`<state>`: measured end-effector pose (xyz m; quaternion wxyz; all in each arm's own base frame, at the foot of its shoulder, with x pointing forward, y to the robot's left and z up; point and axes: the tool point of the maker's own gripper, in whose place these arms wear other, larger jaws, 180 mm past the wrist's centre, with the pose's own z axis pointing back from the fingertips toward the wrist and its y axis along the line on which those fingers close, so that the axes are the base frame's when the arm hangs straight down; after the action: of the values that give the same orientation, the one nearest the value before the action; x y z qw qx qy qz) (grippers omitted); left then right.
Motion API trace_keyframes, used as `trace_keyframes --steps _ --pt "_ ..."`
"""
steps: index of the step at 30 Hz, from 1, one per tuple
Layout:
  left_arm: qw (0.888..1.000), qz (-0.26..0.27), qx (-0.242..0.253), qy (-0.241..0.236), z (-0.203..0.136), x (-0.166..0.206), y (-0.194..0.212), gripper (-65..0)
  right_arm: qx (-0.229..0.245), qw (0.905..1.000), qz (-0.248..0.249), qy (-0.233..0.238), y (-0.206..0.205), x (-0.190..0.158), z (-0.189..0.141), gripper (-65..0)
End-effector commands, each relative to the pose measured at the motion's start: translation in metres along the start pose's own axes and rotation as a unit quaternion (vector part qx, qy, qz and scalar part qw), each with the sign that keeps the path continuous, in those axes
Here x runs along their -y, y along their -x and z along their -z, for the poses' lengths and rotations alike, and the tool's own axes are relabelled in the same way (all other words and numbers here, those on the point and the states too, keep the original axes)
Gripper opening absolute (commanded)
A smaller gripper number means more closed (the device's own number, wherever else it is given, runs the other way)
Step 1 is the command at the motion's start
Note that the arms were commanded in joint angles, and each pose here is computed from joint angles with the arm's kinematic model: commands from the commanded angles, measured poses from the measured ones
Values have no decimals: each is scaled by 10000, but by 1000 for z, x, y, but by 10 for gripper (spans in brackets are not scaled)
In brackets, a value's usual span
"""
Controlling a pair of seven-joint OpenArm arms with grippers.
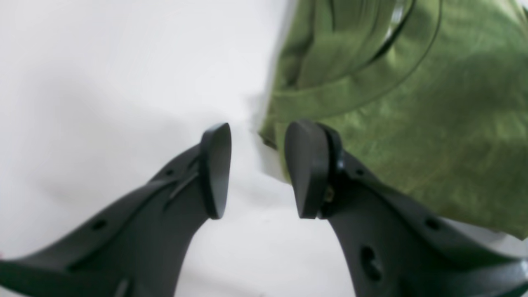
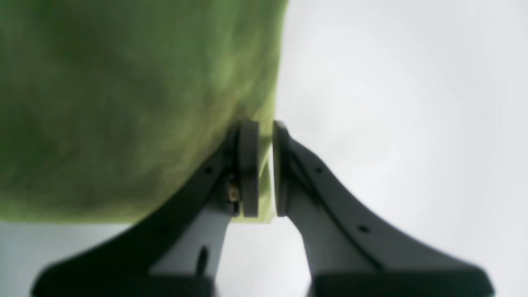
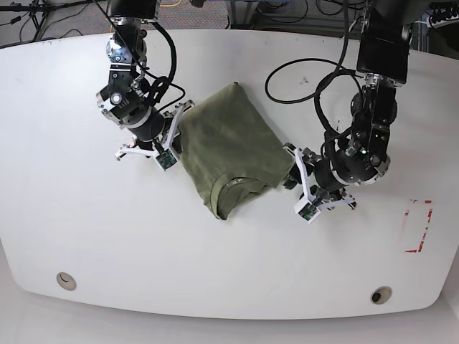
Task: Fold the T-shirt properly
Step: 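Bring the left gripper to the bundle and grasp its edge opposite the right gripper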
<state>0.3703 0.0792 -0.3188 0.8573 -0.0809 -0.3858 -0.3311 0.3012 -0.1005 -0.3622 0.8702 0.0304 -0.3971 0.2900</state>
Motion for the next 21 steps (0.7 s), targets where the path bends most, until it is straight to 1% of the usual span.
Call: trace_keyframes --steps 1,5,8,15,21 --pt "9998 56 156 -91 -11 -3 -12 -411 443 9988 -70 175 -32 5 -12 -599" --pt "9993 68 364 -46 -19 10 -21 -411 426 9987 -116 257 -39 8 -17 -599" --pt "9991 71 414 18 -22 21 -19 -411 478 9984 -88 294 -49 10 -16 -599" --pt "9993 -44 277 252 -22 46 1 -411 579 9978 -59 302 -63 15 -9 -599" --pt "9982 -256 286 458 -16 66 4 -411 500 9985 0 208 -63 17 3 -599"
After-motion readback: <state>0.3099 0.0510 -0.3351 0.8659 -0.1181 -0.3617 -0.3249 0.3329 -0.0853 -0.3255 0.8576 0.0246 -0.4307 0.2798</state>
